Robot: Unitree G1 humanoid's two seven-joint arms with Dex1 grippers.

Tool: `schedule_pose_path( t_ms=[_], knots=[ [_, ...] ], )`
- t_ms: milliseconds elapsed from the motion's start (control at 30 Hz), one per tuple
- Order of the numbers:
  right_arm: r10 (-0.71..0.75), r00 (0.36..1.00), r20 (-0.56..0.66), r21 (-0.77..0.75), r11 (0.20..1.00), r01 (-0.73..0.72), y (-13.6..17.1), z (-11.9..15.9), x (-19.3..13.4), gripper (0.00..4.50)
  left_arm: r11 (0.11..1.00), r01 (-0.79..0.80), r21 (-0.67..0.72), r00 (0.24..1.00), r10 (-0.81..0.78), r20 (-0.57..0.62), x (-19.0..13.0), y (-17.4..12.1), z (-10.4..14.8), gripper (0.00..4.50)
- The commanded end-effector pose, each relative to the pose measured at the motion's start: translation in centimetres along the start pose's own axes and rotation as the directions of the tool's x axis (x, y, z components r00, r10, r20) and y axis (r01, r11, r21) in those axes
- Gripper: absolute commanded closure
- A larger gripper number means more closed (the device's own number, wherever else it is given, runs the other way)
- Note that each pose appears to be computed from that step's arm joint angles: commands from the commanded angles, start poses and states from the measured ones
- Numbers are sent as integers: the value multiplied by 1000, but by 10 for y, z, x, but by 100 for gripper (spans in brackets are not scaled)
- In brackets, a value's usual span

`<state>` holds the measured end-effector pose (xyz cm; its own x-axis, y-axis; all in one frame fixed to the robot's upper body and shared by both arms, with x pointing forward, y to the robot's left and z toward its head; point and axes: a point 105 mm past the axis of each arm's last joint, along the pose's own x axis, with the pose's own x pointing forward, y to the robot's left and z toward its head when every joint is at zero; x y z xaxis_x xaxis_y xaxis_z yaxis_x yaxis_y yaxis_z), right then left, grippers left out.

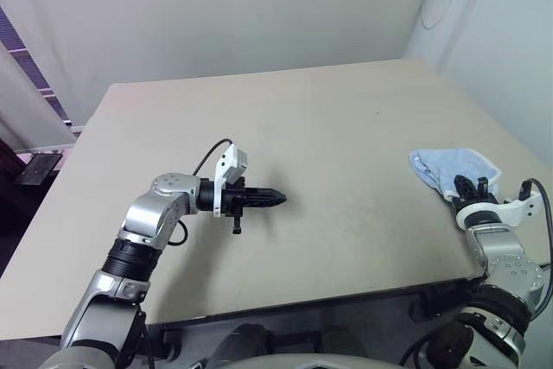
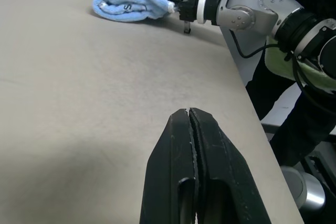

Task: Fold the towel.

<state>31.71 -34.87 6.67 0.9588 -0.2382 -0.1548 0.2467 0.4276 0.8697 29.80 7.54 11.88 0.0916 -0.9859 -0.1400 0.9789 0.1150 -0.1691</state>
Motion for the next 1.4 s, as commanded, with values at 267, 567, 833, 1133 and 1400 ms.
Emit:
schedule_pose_path(
  t_ms=[267,567,833,1133,1400],
  knots=[
    [10,999,-53,-8,1000,-10,-1,2,0,103,999,-17,48,999,15,40,-12,-3,22,447],
    [110,978,-177,-90,988,-127,14,15,-36,4,994,-50,95,999,49,9,-12,7,16,447],
    [238,865,-442,-304,868,-394,64,13,-99,4,989,-75,124,997,74,9,-14,13,17,447],
    [391,678,-622,-433,549,-714,151,-39,-102,0,994,-90,66,996,89,24,-22,16,19,315],
    [261,587,-766,-504,323,-801,134,-81,-92,0,986,-145,78,989,142,41,-40,19,27,36]
  ],
)
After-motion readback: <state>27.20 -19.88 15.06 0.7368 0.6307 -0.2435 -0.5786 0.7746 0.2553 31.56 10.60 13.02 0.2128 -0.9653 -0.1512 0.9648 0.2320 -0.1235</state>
